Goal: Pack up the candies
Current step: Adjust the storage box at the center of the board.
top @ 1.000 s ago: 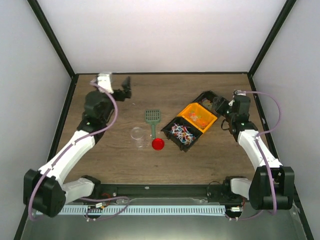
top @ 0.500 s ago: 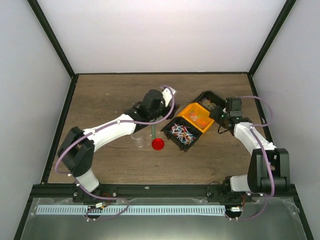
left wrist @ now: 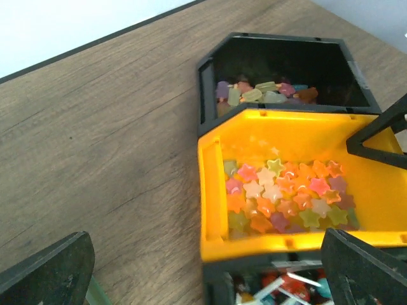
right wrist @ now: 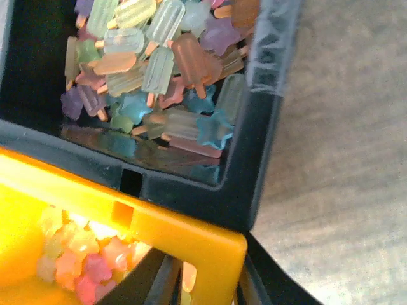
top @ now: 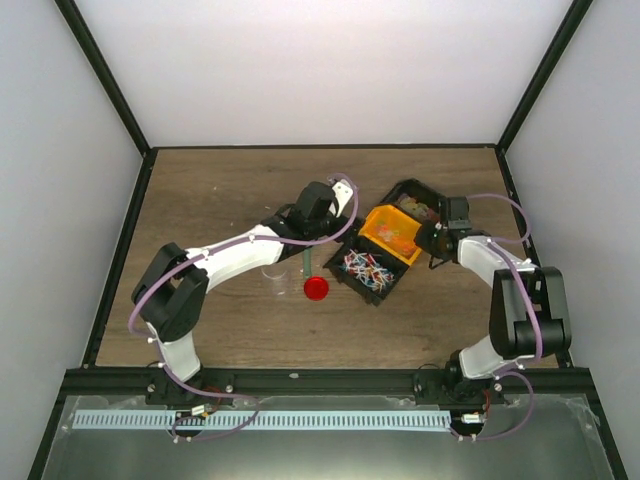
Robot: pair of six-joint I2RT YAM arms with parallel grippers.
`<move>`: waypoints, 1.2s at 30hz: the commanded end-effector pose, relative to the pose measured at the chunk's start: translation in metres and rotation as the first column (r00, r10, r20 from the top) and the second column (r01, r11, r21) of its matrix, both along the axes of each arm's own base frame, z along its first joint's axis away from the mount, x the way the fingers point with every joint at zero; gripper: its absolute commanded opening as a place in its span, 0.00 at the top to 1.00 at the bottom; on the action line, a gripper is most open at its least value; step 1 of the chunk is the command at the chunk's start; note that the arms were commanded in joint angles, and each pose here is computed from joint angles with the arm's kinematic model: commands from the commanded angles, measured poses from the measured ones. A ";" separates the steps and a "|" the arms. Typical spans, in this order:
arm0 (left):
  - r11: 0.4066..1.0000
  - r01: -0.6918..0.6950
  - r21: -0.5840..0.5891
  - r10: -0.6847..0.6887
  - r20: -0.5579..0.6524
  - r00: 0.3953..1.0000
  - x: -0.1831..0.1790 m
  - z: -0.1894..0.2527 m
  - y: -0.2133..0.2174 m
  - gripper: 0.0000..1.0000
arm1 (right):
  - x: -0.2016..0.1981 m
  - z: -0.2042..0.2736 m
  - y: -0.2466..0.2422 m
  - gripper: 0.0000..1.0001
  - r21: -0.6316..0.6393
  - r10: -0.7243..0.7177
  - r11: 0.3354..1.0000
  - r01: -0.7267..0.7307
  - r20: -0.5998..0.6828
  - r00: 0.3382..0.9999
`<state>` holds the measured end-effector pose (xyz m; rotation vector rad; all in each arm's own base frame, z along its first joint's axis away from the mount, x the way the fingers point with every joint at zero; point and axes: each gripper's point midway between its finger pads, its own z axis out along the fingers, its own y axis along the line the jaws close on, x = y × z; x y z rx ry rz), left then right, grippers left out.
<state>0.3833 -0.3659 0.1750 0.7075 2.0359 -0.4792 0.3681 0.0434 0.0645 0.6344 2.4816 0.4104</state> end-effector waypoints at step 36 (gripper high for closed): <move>0.859 0.512 0.026 -0.506 -0.116 0.855 0.050 -0.052 -0.052 0.11 | 0.033 0.173 0.049 0.37 -0.129 0.354 0.934 -0.333 0.466 0.811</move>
